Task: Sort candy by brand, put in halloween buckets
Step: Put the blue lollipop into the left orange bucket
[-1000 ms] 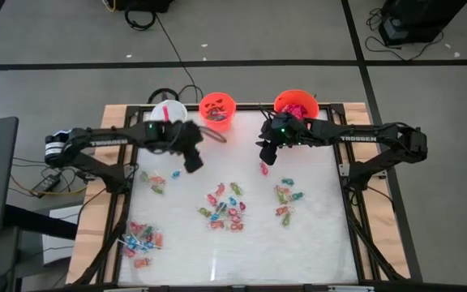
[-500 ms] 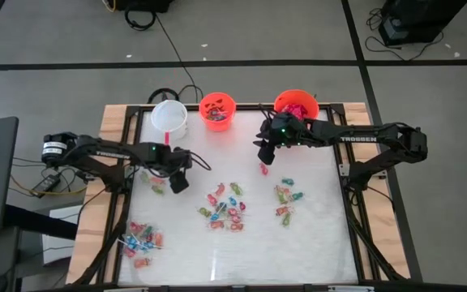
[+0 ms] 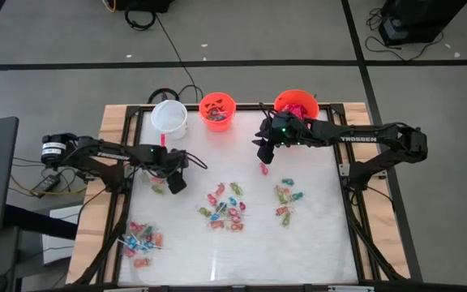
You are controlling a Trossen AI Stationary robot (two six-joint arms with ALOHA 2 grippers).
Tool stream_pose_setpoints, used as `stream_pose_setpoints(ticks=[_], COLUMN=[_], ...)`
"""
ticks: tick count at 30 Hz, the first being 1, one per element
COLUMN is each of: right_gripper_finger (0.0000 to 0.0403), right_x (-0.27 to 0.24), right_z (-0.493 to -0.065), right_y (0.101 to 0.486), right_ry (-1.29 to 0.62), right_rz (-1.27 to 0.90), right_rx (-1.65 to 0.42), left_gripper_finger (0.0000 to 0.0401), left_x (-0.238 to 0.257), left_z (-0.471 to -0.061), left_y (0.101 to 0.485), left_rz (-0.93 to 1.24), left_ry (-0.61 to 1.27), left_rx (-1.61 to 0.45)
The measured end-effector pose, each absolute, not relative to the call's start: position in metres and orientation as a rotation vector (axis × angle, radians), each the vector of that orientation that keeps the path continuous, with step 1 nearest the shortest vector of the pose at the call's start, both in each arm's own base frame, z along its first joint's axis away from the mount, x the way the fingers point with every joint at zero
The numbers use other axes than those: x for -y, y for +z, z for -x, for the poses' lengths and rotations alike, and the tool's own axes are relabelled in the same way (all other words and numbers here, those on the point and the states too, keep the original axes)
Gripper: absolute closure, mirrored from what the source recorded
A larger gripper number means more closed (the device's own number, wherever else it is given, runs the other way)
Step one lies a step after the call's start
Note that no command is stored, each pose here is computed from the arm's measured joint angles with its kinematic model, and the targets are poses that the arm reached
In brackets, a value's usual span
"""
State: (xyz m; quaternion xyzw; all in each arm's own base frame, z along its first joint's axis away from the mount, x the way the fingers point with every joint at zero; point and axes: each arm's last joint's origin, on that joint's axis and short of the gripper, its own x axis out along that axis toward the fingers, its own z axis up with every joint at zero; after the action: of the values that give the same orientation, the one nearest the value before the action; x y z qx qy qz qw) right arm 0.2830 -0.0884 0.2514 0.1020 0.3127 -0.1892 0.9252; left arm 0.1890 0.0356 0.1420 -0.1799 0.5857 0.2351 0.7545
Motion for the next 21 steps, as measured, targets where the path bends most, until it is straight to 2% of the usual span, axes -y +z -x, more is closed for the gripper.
stream_pose_setpoints(ticks=[4, 8, 14, 21], right_gripper_finger=[0.0253, 0.0253, 0.0253, 0.0253], right_x=[0.088, 0.088, 0.088, 0.088], right_z=[-0.283, -0.283, -0.283, -0.283], right_y=[0.251, 0.251, 0.251, 0.251], right_ry=[-0.388, -0.388, -0.388, -0.395], right_rz=[-0.209, -0.209, -0.210, -0.230], right_rx=[-0.642, -0.642, -0.647, -0.644], left_gripper_finger=[0.0347, 0.0371, 0.0382, 0.0382], left_x=[-0.037, -0.039, -0.045, -0.079], left_z=[-0.194, -0.203, -0.228, -0.250], left_y=[0.145, 0.160, 0.202, 0.261], left_rz=[0.354, 0.348, 0.278, 0.201], left_ry=[0.489, 0.486, 0.442, 0.473], left_rx=[-1.255, -1.230, -1.118, -0.941])
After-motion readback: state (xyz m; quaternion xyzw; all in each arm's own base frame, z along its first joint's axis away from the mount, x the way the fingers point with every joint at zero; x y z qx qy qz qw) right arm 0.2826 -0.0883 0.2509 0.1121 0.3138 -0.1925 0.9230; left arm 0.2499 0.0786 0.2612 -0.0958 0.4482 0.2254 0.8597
